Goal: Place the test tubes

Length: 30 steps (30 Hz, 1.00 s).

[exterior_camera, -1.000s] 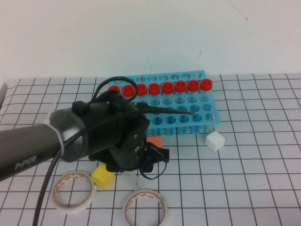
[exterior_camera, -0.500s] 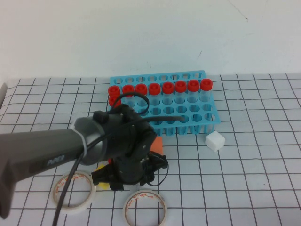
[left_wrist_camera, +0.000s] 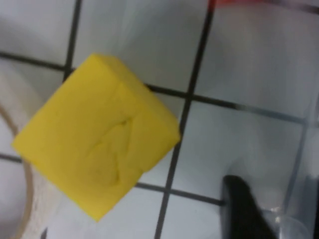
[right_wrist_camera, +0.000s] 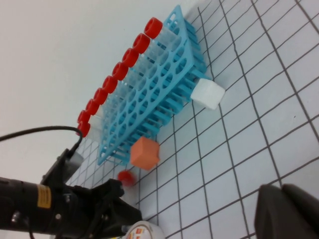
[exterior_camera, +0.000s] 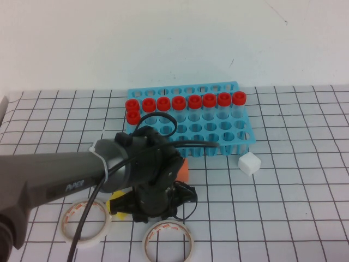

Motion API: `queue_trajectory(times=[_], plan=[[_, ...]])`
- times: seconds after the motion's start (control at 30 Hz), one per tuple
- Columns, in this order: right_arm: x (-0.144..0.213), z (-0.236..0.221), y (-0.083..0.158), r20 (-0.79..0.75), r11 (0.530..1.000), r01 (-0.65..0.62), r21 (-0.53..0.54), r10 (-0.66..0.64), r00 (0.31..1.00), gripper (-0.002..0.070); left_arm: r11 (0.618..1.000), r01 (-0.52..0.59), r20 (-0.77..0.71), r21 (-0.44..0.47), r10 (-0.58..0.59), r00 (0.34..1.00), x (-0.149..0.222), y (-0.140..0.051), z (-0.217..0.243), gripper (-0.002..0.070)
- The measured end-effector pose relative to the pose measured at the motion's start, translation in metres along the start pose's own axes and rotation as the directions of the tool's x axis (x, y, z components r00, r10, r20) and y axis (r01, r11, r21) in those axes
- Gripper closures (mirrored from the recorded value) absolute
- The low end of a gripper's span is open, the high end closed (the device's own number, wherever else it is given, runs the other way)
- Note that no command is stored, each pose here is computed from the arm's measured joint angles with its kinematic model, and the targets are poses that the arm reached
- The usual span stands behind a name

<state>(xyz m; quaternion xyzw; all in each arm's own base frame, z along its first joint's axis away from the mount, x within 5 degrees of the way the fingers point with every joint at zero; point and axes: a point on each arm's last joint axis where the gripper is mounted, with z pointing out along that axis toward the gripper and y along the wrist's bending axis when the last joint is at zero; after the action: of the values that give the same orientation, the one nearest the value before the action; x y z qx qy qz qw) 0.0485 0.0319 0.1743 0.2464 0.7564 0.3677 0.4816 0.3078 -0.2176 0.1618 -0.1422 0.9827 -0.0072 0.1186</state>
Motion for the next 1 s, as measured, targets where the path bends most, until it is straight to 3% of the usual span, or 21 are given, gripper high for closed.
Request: queue_trajectory(times=[0.07,0.23,0.37,0.43,0.53,0.63,0.8,0.9,1.0], plan=[[0.000,0.000,0.001,0.000,1.000,-0.011,-0.006,0.011,1.000,0.0678,0.999,-0.041,-0.001,0.001,0.041,0.999,0.000,0.000,0.000,0.0463],[0.000,0.000,0.001,-0.001,1.000,-0.005,-0.013,0.005,1.000,0.0678,0.980,-0.200,-0.007,-0.005,0.200,0.980,0.000,0.001,-0.003,0.0462],[0.000,0.000,0.003,0.000,0.999,0.026,-0.027,-0.026,1.000,0.0678,0.937,-0.348,0.012,-0.015,0.348,0.937,-0.002,0.005,-0.018,0.0462],[0.000,0.000,0.006,-0.001,0.997,0.034,-0.063,-0.034,0.999,0.0678,0.898,-0.440,0.049,-0.027,0.440,0.896,-0.005,0.010,-0.038,0.0462],[0.000,-0.001,0.010,-0.006,0.992,0.089,-0.090,-0.090,0.996,0.0678,0.863,-0.504,0.090,-0.021,0.504,0.859,-0.002,0.020,-0.059,0.0462],[-0.007,-0.007,0.024,0.028,0.978,0.163,-0.131,-0.160,0.987,0.0678,0.852,-0.523,0.129,0.007,0.518,0.846,0.012,0.040,-0.072,0.0462],[-0.025,-0.015,0.049,0.079,0.962,0.223,-0.157,-0.213,0.974,0.0678,0.842,-0.520,0.279,0.141,0.470,0.837,0.044,0.077,-0.091,0.0462],[-0.034,-0.011,0.062,0.025,0.943,0.294,-0.158,-0.293,0.956,0.0678,0.806,-0.542,0.433,0.236,0.412,0.801,0.061,0.095,-0.098,0.0462],[-0.044,0.000,0.079,-0.058,0.906,0.364,-0.217,-0.384,0.921,0.0678,0.739,-0.589,0.601,0.328,0.318,0.733,0.073,0.105,-0.105,0.0462]])
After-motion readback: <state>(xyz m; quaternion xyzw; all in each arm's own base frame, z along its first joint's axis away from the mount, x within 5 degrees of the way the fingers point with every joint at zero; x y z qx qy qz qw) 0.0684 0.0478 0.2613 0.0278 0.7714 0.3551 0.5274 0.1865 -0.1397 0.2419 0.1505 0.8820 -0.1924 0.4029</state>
